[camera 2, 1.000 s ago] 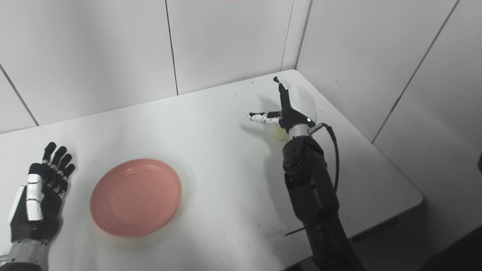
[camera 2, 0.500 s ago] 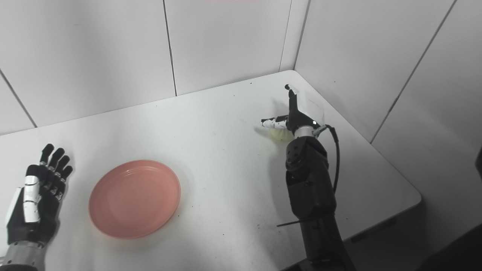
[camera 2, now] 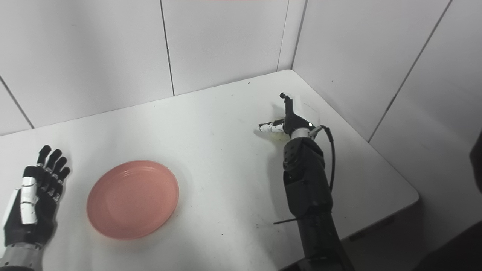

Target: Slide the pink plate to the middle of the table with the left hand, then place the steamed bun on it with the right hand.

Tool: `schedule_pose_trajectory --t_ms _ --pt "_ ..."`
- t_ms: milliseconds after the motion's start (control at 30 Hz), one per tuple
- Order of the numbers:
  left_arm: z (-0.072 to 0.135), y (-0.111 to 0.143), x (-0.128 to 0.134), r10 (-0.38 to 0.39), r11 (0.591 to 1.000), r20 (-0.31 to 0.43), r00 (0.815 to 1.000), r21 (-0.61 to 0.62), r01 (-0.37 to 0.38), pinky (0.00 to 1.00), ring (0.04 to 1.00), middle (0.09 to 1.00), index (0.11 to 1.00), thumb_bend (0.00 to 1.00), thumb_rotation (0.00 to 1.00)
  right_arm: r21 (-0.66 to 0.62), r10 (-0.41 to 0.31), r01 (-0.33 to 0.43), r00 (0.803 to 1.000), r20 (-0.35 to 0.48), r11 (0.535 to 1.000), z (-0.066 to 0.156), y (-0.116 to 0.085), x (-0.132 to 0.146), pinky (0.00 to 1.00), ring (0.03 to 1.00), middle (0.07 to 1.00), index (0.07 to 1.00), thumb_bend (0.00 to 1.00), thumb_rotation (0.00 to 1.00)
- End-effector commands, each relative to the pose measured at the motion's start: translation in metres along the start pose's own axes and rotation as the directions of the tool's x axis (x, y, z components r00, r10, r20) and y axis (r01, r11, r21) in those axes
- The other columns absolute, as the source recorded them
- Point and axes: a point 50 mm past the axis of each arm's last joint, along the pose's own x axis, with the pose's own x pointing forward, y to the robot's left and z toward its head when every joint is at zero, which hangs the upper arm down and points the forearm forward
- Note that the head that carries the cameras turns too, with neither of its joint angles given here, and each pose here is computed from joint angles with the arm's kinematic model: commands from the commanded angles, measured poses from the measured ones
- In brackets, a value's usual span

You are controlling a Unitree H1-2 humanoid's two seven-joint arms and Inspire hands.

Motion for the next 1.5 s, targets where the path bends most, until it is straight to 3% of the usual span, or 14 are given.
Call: schedule_pose_trajectory --t_ms 0,167,300,400,433,500,933,1033,1200,1233,1267,1367,1400,1467 --pt "-0.015 0.008 -0.016 0.01 1.0 -0.053 0.999 0.0 -0.01 1.0 1.0 1.0 1.0 0.58 1.0 -0.007 -0.046 0.046 0.999 0.028 0.999 0.01 -0.017 0.009 0.66 0.793 0.818 0.841 0.77 0.29" --pt "-0.013 0.006 -0.015 0.009 1.0 -0.052 0.999 -0.016 -0.01 1.0 1.0 1.0 1.0 0.57 1.0 0.006 0.006 -0.006 1.0 0.0 1.0 0.006 -0.014 0.012 0.62 0.754 0.794 0.851 0.75 0.32" --pt "-0.013 0.006 -0.016 0.012 1.0 -0.054 0.998 -0.011 -0.012 1.0 1.0 1.0 1.0 0.56 1.0 0.015 0.029 -0.029 0.999 -0.019 0.999 0.004 -0.013 0.014 0.5 0.615 0.682 0.849 0.74 0.27" --pt "-0.013 0.005 -0.016 0.009 1.0 -0.059 0.998 -0.01 -0.01 1.0 1.0 1.0 1.0 0.57 1.0 0.022 0.029 -0.028 0.999 -0.02 0.999 0.003 -0.012 0.014 0.25 0.317 0.428 0.838 0.67 0.12" --pt "-0.013 0.005 -0.016 0.01 1.0 -0.059 0.998 -0.012 -0.01 1.0 1.0 1.0 1.0 0.57 1.0 0.021 0.026 -0.026 0.999 -0.018 0.999 0.002 -0.012 0.014 0.21 0.271 0.387 0.831 0.66 0.07" --pt "-0.012 0.005 -0.016 0.009 1.0 -0.058 0.998 -0.016 -0.01 1.0 1.0 1.0 1.0 0.56 1.0 0.001 0.03 -0.03 0.999 -0.016 1.0 0.001 -0.012 0.014 0.15 0.215 0.439 0.815 0.58 0.01" --pt "-0.012 0.003 -0.014 0.005 1.0 -0.048 0.999 -0.014 -0.006 1.0 1.0 1.0 1.0 0.57 1.0 -0.037 0.023 -0.023 1.0 0.002 0.999 0.002 -0.015 0.011 0.36 0.397 0.481 0.751 0.55 0.0" --pt "-0.012 0.003 -0.014 0.002 1.0 -0.047 0.999 -0.007 -0.002 1.0 1.0 1.0 1.0 0.58 1.0 -0.023 -0.01 0.01 1.0 0.014 1.0 0.002 -0.015 0.011 0.22 0.299 0.473 0.681 0.55 0.0" --pt "-0.011 0.002 -0.014 0.004 1.0 -0.05 0.999 -0.007 -0.005 1.0 1.0 1.0 1.0 0.58 1.0 0.04 -0.07 0.068 0.997 0.039 0.997 0.004 -0.018 0.01 0.24 0.338 0.476 0.604 0.56 0.0" --pt "-0.01 0.001 -0.014 0.006 1.0 -0.05 0.999 -0.008 -0.006 1.0 1.0 1.0 1.0 0.58 1.0 0.056 -0.078 0.076 0.996 0.044 0.996 0.004 -0.018 0.011 0.47 0.496 0.508 0.505 0.53 0.0" --pt "-0.01 0.001 -0.014 0.006 1.0 -0.052 0.999 -0.01 -0.006 1.0 1.0 1.0 1.0 0.58 1.0 0.08 -0.095 0.091 0.994 0.052 0.993 0.006 -0.018 0.01 0.49 0.507 0.51 0.498 0.53 0.0" --pt "-0.011 0.001 -0.014 0.004 1.0 -0.052 0.999 -0.012 -0.005 1.0 1.0 1.0 1.0 0.58 1.0 0.139 -0.147 0.135 0.986 0.083 0.981 0.011 -0.018 0.008 0.44 0.491 0.52 0.459 0.52 0.0" --pt "-0.011 0.001 -0.014 0.005 1.0 -0.051 0.999 -0.011 -0.005 1.0 1.0 1.0 1.0 0.58 1.0 0.15 -0.165 0.15 0.982 0.091 0.977 0.012 -0.019 0.007 0.34 0.417 0.488 0.477 0.52 0.0" --pt "-0.01 0.0 -0.015 0.001 1.0 -0.047 0.999 -0.01 -0.001 1.0 1.0 1.0 1.0 0.57 1.0 0.17 -0.194 0.176 0.976 0.096 0.97 0.017 -0.019 0.006 0.31 0.393 0.475 0.485 0.52 0.0"
